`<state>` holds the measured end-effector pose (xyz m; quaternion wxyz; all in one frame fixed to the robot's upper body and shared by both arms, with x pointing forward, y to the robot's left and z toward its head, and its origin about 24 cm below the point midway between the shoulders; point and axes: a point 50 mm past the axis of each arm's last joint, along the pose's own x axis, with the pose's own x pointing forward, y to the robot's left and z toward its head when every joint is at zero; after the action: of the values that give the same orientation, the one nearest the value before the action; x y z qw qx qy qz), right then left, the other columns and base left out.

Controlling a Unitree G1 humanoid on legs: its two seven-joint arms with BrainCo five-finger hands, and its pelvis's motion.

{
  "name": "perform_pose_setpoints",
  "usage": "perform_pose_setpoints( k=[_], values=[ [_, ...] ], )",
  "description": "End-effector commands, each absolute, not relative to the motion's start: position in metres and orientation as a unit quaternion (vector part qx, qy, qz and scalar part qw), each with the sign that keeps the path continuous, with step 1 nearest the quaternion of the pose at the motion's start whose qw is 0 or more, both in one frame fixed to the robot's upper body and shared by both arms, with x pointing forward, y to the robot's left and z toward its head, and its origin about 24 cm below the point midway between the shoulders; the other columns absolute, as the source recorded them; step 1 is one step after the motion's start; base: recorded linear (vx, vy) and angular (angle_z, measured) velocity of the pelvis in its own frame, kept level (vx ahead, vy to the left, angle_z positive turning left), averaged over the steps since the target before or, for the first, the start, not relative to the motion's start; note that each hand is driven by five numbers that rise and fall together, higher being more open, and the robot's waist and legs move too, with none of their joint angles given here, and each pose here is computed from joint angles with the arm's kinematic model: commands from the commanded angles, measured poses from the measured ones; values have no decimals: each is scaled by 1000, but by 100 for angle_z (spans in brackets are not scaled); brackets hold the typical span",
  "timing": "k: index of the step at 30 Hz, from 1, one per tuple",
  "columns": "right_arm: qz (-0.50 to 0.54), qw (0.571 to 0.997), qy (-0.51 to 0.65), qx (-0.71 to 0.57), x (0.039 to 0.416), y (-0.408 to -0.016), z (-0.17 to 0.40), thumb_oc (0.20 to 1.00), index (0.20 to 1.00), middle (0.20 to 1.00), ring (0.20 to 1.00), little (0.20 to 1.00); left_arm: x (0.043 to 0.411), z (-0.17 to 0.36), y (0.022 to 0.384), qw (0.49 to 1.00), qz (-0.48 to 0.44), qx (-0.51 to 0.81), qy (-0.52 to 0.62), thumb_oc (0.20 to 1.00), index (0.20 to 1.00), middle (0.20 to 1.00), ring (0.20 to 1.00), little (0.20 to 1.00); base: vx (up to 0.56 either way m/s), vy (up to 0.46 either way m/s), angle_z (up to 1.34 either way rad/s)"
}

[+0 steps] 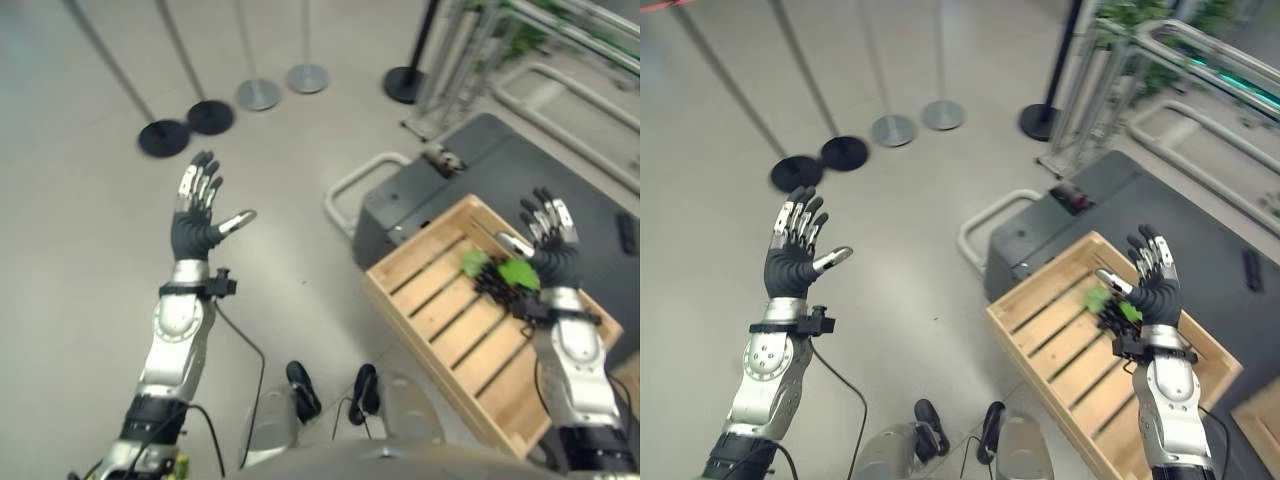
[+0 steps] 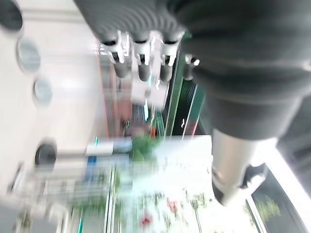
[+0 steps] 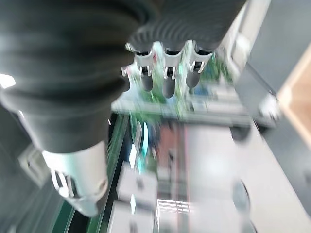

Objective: Pick up the fruits from the basket on one side to the basket on the other side

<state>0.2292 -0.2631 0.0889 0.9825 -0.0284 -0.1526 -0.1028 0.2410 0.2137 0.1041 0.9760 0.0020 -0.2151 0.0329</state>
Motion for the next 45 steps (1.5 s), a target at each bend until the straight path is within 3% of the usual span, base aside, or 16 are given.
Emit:
perform_pose_setpoints(
  k=[1,23,45],
  values=[
    [-102,976,-188,-52,227,-271,106,1000,1000,1000,1000,1000,244,129,215,960,27,-6,-278,1000,1000,1000,1000,1000,7,-111,-122],
    [-84,977,-191,-42,232,-273,109,1000,1000,1000,1000,1000,244,112,222,969,49,25,-240,1000,1000,1000,1000,1000,10,-137,-24],
    [-80,984,-151,-57,249,-258,90,1000,1000,1000,1000,1000,240,108,232,967,65,72,-235,1000,1000,1000,1000,1000,-36,204,-56]
  ],
)
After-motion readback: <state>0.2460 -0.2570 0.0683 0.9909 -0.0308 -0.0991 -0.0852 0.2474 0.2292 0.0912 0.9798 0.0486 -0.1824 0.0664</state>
